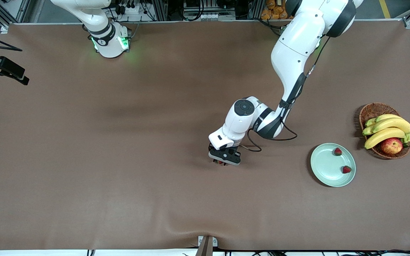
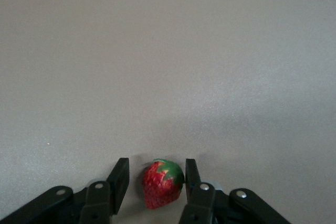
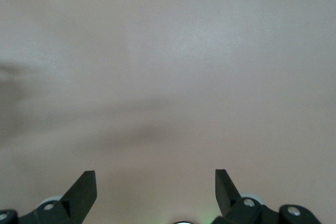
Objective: Collect all strawberries into plate
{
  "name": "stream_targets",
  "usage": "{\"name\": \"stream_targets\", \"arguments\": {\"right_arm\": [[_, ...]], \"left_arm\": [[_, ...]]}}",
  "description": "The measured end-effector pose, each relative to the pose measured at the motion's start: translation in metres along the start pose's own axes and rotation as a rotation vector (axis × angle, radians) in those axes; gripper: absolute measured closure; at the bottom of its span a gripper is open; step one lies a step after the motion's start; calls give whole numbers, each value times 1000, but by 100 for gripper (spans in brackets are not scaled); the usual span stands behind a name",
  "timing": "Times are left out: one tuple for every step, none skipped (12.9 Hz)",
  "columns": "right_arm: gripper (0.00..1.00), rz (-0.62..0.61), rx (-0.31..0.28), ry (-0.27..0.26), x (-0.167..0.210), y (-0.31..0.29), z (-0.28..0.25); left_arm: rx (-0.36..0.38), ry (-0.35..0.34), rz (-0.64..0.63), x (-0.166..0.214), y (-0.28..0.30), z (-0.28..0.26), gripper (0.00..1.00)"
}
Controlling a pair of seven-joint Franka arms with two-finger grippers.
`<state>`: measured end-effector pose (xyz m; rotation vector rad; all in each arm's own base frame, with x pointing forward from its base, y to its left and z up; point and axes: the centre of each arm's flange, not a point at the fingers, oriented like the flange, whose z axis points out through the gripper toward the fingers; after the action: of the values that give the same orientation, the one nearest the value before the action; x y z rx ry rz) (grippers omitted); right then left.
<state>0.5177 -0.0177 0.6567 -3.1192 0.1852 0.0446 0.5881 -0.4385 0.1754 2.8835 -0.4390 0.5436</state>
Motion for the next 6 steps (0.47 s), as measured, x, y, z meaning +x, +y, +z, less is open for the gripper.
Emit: {"name": "stream_targets", "arguments": {"right_arm": [[0, -2, -4, -1, 0, -1, 0], [0, -2, -16, -1, 0, 0, 0], [0, -6, -30, -1, 0, 1, 0], [0, -14, -41, 0, 0, 2, 0], [0, -22, -45, 1, 0, 3, 0], [0, -33, -46, 3, 0, 5, -1]], "left_arm": [[-3, 2, 0, -1, 0, 2, 48], [-4, 2, 1, -3, 0, 4, 48], [-4, 1, 1, -4, 0, 5, 48], [-4, 0, 1, -4, 0, 6, 50], [-5, 1, 1, -4, 0, 6, 53], [-5, 2, 1, -3, 1, 6, 64]]}}
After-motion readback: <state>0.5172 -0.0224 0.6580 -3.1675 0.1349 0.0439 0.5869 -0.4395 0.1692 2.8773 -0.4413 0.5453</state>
